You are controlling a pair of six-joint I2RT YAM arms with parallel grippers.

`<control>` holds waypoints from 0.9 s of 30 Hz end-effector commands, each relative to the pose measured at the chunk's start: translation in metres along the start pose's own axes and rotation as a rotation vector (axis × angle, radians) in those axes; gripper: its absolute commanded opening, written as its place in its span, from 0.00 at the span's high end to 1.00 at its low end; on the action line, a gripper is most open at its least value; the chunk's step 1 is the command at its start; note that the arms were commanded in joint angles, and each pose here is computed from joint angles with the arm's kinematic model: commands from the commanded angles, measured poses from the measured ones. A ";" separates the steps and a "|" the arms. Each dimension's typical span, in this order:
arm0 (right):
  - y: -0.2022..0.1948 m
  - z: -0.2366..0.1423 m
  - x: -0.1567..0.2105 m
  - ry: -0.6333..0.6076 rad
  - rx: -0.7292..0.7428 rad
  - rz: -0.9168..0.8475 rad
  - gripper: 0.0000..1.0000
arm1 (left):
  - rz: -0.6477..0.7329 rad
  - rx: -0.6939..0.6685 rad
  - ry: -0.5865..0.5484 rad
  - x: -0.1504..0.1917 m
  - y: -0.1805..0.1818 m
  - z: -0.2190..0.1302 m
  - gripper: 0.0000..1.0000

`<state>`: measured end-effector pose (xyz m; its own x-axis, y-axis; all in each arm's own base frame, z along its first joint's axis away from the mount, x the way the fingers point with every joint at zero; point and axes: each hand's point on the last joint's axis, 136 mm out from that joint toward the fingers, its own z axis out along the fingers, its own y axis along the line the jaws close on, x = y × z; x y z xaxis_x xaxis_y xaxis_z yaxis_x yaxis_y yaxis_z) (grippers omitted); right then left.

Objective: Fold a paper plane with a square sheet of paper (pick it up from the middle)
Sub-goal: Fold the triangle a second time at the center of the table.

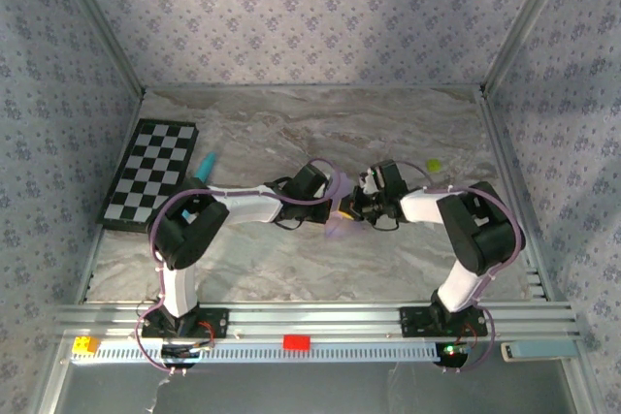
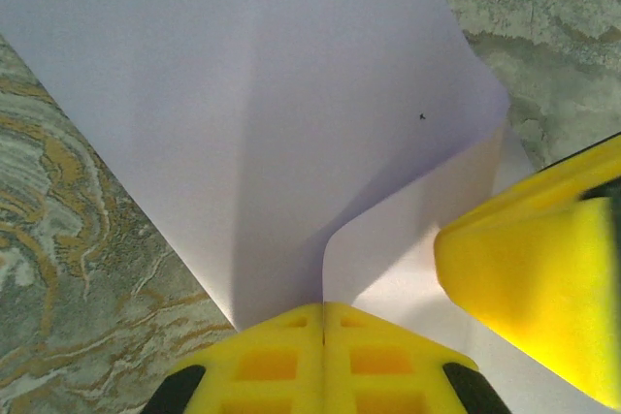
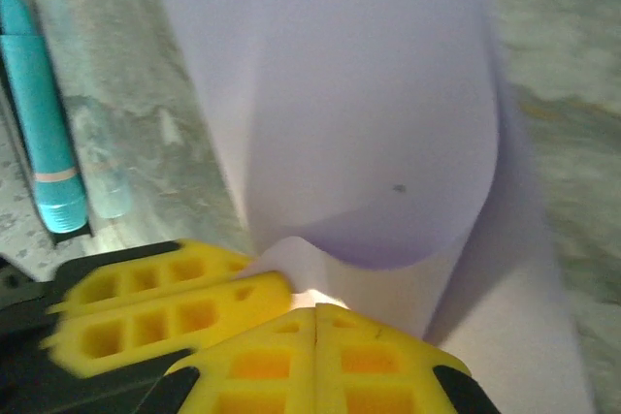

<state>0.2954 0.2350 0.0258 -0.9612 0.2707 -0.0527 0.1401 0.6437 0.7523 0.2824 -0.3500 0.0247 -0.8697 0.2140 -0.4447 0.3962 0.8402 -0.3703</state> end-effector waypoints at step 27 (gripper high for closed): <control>-0.048 -0.007 -0.016 -0.058 0.143 0.145 0.96 | 0.025 -0.047 0.064 0.016 0.013 0.008 1.00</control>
<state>0.3119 0.2138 0.0190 -0.9393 0.3393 -0.0511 0.2040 0.6720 0.7119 0.2829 -0.3505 0.0242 -0.8654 0.2234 -0.4485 0.4057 0.8379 -0.3653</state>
